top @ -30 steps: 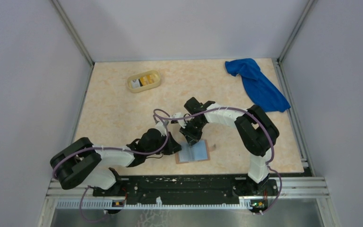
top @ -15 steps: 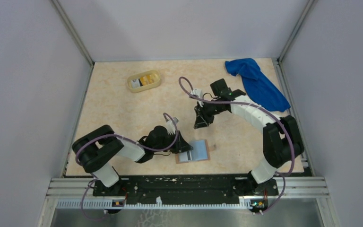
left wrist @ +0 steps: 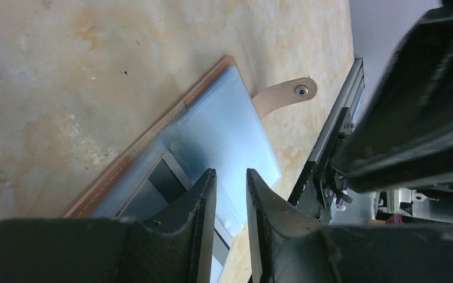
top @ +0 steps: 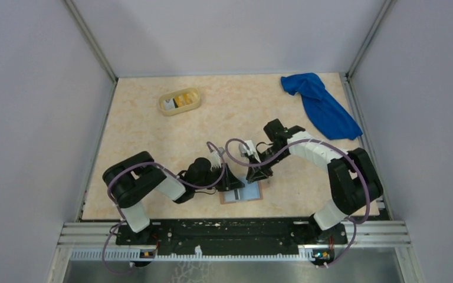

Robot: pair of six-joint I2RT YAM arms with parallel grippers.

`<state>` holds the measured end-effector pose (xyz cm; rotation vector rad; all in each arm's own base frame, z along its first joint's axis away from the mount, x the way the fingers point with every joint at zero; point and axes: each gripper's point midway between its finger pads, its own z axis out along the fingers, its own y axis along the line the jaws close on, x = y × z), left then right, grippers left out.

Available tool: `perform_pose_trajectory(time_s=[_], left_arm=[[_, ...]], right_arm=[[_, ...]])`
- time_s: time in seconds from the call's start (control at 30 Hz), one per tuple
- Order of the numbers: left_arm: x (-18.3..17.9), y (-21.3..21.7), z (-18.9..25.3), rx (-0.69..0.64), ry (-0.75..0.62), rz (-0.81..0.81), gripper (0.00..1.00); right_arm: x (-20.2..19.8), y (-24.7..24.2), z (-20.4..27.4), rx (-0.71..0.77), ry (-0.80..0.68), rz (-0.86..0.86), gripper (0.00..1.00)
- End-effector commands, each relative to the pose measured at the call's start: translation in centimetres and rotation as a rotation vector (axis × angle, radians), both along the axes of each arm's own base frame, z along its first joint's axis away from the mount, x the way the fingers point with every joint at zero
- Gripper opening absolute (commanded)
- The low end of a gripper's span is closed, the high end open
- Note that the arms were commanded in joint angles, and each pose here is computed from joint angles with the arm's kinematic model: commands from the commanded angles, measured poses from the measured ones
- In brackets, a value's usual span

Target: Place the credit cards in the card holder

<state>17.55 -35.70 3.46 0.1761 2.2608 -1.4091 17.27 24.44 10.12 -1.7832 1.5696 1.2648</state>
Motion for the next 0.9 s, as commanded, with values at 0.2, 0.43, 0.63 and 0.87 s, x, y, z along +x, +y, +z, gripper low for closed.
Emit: perform_pose_trajectory(time_s=[0.2, 0.43, 0.63, 0.87], left_arm=[[2.3, 3.5, 5.2, 0.019, -0.286, 0.144, 0.35], [8.2, 10.1, 8.6, 0.411, -0.598, 0.394, 0.66], [14.0, 13.5, 13.4, 0.416, -0.689, 0.454, 0.98], [24.2, 16.7, 13.9, 0.443, -0.475, 0.431, 0.98]], right_arm=[[2.3, -2.4, -6.6, -0.256, -0.427, 0.184, 0.15], [2.5, -1.1, -3.8, -0.181, -0.394, 0.148, 0.12], [3.2, 0.3, 6.7, 0.060, -0.275, -0.010, 0.17], [6.0, -0.9, 10.4, 0.075, -0.258, -0.203, 0.35]])
